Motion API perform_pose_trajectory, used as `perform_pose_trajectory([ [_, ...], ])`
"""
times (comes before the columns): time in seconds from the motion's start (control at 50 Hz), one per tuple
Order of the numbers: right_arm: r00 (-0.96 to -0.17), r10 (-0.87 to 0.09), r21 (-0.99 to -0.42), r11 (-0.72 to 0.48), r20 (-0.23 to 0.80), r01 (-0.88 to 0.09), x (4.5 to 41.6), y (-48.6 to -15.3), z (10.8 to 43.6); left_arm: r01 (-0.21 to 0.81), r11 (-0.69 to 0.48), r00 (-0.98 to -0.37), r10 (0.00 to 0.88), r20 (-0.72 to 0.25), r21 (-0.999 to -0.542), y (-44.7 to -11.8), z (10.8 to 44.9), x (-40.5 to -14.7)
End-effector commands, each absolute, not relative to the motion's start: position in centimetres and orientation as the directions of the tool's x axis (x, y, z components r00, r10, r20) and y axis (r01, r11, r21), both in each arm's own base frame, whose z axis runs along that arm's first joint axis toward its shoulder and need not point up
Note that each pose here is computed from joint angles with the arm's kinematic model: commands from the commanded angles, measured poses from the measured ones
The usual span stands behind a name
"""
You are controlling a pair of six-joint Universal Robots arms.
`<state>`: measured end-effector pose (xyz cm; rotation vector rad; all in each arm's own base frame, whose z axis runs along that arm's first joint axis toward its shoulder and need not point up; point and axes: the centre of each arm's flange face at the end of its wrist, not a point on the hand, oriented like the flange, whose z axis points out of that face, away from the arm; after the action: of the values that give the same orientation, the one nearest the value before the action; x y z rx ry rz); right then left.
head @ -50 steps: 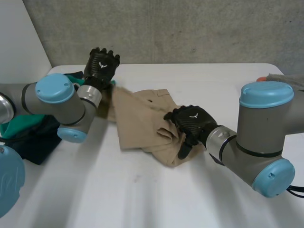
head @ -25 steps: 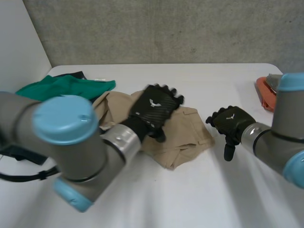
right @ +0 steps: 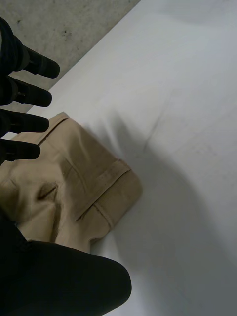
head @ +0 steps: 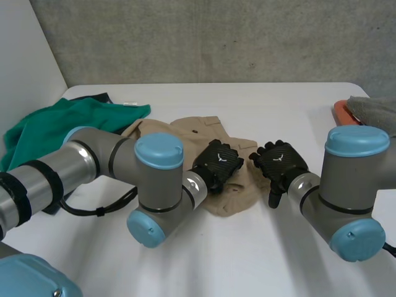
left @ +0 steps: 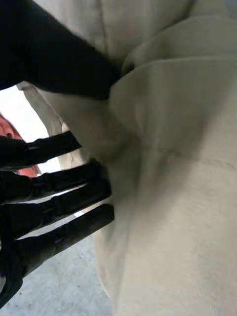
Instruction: Fold the laundry.
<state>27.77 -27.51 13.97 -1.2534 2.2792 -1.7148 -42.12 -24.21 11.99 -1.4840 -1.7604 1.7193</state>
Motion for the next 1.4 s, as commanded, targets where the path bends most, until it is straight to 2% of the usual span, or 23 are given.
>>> perform_pose_trajectory([
  [0.02,-0.664,-0.615,-0.815,0.061,0.424,-0.576,28.3,-27.6,13.0,0.458,-0.244,-0.477,0.744,-0.468,-0.855,-24.9,13.9,-41.5],
  [0.18,-0.650,-0.628,-0.824,0.023,0.429,-0.566,29.6,-27.9,12.4,0.428,-0.265,-0.548,0.685,-0.481,-0.864,-24.0,18.8,-39.7],
  [0.26,-0.655,-0.607,-0.831,-0.015,0.449,-0.556,29.9,-28.3,13.1,0.435,-0.264,-0.564,0.665,-0.489,-0.861,-23.7,20.2,-38.2],
  [0.34,-0.650,-0.583,-0.818,-0.044,0.487,-0.573,29.6,-28.6,14.4,0.456,-0.241,-0.612,0.615,-0.498,-0.857,-24.0,21.9,-35.6],
  [0.42,-0.629,-0.530,-0.779,-0.101,0.569,-0.619,28.1,-28.9,18.2,0.473,-0.206,-0.675,0.540,-0.503,-0.856,-23.9,24.5,-32.1],
  [0.48,-0.611,-0.477,-0.744,-0.153,0.632,-0.650,26.6,-28.8,22.4,0.457,-0.200,-0.721,0.487,-0.493,-0.867,-23.1,27.2,-29.5],
  [0.52,-0.620,-0.415,-0.735,-0.226,0.666,-0.639,26.0,-28.5,26.6,0.409,-0.248,-0.755,0.449,-0.478,-0.878,-22.0,30.3,-28.0],
  [0.56,-0.639,-0.372,-0.738,-0.282,0.674,-0.613,26.1,-28.2,29.7,0.356,-0.307,-0.781,0.421,-0.461,-0.883,-21.1,33.0,-27.2],
  [0.58,-0.670,-0.321,-0.742,-0.338,0.669,-0.579,26.0,-27.7,32.9,0.300,-0.365,-0.808,0.395,-0.438,-0.882,-20.3,35.6,-26.4],
  [0.6,-0.689,-0.296,-0.745,-0.365,0.661,-0.558,25.8,-27.4,34.6,0.270,-0.395,-0.823,0.379,-0.423,-0.878,-19.9,36.9,-25.9],
  [0.64,-0.725,-0.253,-0.749,-0.413,0.641,-0.518,25.5,-26.9,37.7,0.209,-0.456,-0.852,0.349,-0.390,-0.865,-19.2,39.7,-25.0],
  [0.66,-0.757,-0.226,-0.753,-0.456,0.613,-0.474,25.2,-26.4,40.4,0.154,-0.507,-0.881,0.317,-0.350,-0.848,-18.6,42.2,-24.0],
  [0.72,-0.807,-0.200,-0.762,-0.512,0.555,-0.397,24.8,-26.4,43.9,0.066,-0.577,-0.923,0.274,-0.269,-0.814,-18.1,46.0,-22.3],
  [0.78,-0.834,-0.203,-0.763,-0.552,0.514,-0.337,25.0,-26.7,45.7,0.020,-0.599,-0.946,0.246,-0.209,-0.800,-19.3,48.1,-20.9],
  [0.84,-0.831,-0.236,-0.772,-0.554,0.503,-0.310,26.1,-26.8,45.5,0.005,-0.567,-0.948,0.260,-0.185,-0.824,-21.3,47.8,-20.7],
  [0.86,-0.826,-0.255,-0.783,-0.539,0.503,-0.311,26.8,-27.1,44.7,-0.003,-0.530,-0.945,0.279,-0.171,-0.848,-23.0,46.8,-21.0],
  [0.92,-0.817,-0.280,-0.799,-0.511,0.504,-0.317,27.6,-27.9,43.2,0.000,-0.477,-0.943,0.291,-0.159,-0.879,-25.7,45.2,-21.5],
  [1.0,-0.814,-0.297,-0.830,-0.435,0.499,-0.350,29.3,-31.3,38.4,0.030,-0.332,-0.936,0.322,-0.144,-0.943,-31.0,39.9,-23.2],
  [1.08,-0.830,-0.273,-0.842,-0.399,0.486,-0.362,31.0,-35.3,33.2,0.063,-0.231,-0.925,0.353,-0.144,-0.971,-35.8,33.9,-25.5],
  [1.14,-0.860,-0.202,-0.841,-0.400,0.469,-0.364,31.8,-38.1,29.8,0.053,-0.291,-0.931,0.330,-0.152,-0.955,-39.2,32.2,-26.9],
  [1.22,-0.910,-0.011,-0.815,-0.450,0.414,-0.365,32.4,-41.7,26.1,0.005,-0.404,-0.956,0.267,-0.123,-0.915,-43.1,31.2,-28.0],
  [1.3,-0.887,0.059,-0.776,-0.459,0.458,-0.432,33.2,-42.2,25.0,-0.026,-0.420,-0.946,0.303,-0.113,-0.907,-43.5,31.4,-29.1],
  [1.4,-0.882,-0.003,-0.804,-0.413,0.471,-0.428,32.4,-41.1,25.9,-0.002,-0.329,-0.938,0.327,-0.112,-0.944,-41.7,31.2,-29.3],
])
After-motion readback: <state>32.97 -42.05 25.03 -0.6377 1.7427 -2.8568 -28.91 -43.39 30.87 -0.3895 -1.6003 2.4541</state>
